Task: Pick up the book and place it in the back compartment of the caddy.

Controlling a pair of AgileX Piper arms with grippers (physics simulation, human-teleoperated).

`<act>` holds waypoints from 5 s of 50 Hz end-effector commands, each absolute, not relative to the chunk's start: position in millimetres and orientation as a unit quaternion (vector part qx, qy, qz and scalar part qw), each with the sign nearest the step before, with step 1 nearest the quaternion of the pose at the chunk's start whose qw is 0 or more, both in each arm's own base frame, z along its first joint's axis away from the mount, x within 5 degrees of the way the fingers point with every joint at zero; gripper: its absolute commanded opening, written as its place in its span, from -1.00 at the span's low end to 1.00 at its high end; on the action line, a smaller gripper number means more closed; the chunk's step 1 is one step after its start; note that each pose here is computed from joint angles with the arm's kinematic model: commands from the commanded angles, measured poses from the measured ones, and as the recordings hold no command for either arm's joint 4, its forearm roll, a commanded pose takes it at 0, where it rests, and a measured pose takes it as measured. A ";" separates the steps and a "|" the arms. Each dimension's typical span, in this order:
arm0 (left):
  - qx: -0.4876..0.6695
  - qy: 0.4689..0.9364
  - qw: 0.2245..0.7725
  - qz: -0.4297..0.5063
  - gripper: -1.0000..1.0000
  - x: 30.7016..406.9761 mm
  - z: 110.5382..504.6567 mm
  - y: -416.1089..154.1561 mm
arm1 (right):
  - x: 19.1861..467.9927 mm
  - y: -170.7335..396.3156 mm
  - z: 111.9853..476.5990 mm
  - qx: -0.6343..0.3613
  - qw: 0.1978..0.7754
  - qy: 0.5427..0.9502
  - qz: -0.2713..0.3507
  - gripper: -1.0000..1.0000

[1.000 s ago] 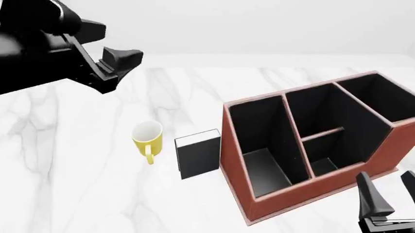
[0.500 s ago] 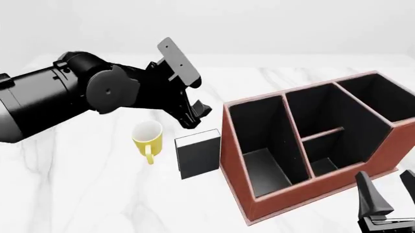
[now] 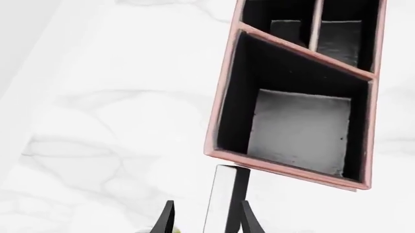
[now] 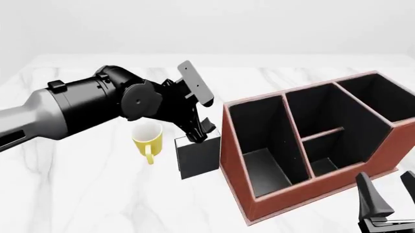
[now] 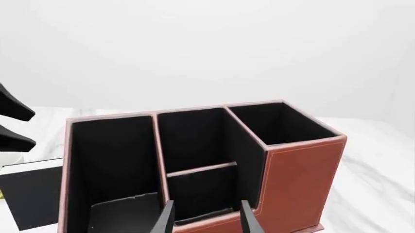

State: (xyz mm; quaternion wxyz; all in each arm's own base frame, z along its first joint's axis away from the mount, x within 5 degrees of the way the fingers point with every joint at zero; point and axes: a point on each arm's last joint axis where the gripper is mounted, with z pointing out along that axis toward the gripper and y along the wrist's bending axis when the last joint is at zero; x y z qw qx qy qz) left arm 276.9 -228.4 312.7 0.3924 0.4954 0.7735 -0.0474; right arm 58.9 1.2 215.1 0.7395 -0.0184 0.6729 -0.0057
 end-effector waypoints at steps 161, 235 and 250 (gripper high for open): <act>0.577 0.562 0.562 -0.187 -1.00 150.1 565.6 -309.9 | 58.2 1.0 215.6 -0.019 0.742 0.670 -0.009 1.00; 0.542 0.643 0.491 -0.229 -1.00 203.7 368.9 -439.0 | 59.2 1.1 215.8 -0.018 0.742 0.670 -0.006 1.00; 0.526 0.668 0.477 -0.222 -1.00 226.8 337.9 -447.9 | 57.9 1.1 215.2 -0.017 0.742 0.671 -0.005 1.00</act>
